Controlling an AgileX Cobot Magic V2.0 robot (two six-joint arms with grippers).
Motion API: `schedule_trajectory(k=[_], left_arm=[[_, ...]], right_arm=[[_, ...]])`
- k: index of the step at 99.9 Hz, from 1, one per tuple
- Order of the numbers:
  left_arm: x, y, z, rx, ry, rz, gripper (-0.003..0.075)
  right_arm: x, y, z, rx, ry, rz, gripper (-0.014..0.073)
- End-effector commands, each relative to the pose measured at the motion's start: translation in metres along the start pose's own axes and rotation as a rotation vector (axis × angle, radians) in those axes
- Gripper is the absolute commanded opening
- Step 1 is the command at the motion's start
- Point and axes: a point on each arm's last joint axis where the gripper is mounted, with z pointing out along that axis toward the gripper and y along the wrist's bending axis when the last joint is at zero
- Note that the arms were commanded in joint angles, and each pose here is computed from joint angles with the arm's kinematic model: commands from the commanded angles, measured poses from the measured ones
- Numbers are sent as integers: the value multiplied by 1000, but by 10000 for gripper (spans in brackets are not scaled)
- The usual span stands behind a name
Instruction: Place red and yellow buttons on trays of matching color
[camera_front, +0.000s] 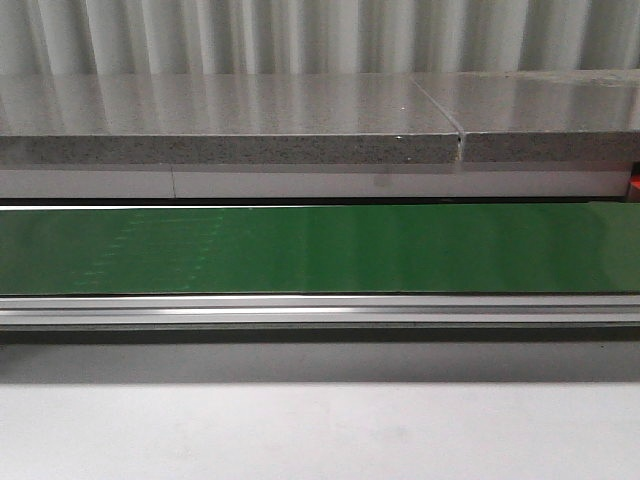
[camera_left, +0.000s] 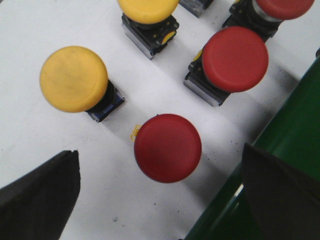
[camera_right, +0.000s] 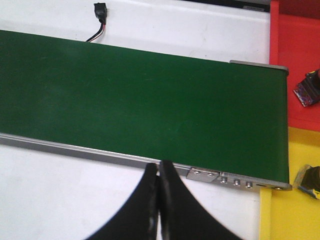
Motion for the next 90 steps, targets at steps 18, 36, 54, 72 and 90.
schedule_trajectory(k=[18,36,54,72,90], left_arm=[[-14,-6,1,44,-76,-1,627],[-13,-8,9,47,-70,2,627],[-11,-9,20,35,-39,6,627],[-10,-9,23,32,-31,7,606],[-10,-8,23,29,-26,8,403]], right_arm=[[-10,0,-7,6,-83,-13,-67],[-10,0,-7,6,-83,-13,-67],[-10,0,-7,6,-83,-13,-67],[-10,0,-7,6,-83,-13,-67],[-10,0,-7,6,-83,-13,-67]])
